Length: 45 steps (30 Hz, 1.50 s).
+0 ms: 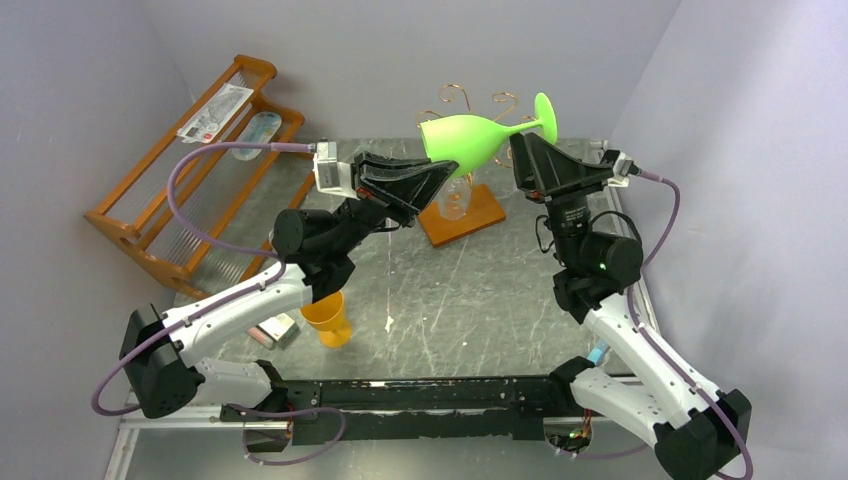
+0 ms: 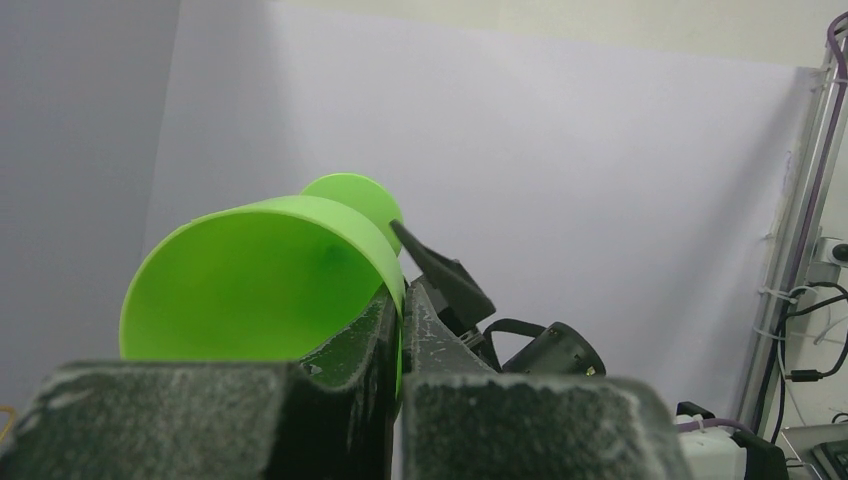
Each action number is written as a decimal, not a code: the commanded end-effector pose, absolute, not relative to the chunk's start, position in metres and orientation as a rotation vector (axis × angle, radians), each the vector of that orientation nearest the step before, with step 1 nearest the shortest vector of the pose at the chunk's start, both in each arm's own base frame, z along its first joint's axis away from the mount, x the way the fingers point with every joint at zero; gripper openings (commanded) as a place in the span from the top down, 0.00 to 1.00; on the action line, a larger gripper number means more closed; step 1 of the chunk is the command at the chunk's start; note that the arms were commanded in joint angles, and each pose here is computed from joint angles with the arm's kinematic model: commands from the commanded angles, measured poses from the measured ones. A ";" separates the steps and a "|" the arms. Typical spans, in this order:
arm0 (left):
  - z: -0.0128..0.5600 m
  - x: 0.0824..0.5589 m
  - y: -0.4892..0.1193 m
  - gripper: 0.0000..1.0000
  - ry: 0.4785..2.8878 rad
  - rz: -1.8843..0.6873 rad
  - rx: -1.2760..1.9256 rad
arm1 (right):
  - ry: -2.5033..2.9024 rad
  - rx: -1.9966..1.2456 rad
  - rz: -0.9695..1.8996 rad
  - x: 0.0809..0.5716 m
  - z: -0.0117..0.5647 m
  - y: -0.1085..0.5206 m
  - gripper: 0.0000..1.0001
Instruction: Place the wine glass upside down on the wine glass rack
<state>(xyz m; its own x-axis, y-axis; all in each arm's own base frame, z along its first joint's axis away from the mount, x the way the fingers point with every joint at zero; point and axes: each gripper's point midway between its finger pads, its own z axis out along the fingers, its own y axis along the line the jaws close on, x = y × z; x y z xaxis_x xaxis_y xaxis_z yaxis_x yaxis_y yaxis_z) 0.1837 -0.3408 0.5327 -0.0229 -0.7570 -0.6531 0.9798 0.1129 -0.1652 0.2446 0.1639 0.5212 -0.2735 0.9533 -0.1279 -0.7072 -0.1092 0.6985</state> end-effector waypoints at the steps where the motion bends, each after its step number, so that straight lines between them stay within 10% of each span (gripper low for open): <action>1: 0.560 0.170 -0.320 0.95 0.539 -1.441 0.339 | 0.671 0.318 1.735 0.222 0.549 0.160 0.41; 9: 0.551 0.164 -0.325 0.95 0.546 -1.492 0.363 | 0.660 0.328 1.733 0.228 0.548 0.161 0.42; 23: 0.533 0.160 -0.334 0.95 0.607 -1.556 0.393 | 0.655 0.297 1.700 0.236 0.550 0.166 0.85; 26: 0.519 0.151 -0.343 0.87 0.668 -1.605 0.461 | 0.639 0.322 1.669 0.234 0.545 0.159 1.00; 36: 0.479 0.157 -0.324 0.31 0.925 -1.478 0.434 | 0.774 0.284 1.508 0.233 0.513 0.160 1.00; 45: 0.422 0.157 -0.281 0.10 1.189 -1.212 0.483 | 0.980 -0.034 1.293 0.216 0.460 0.186 1.00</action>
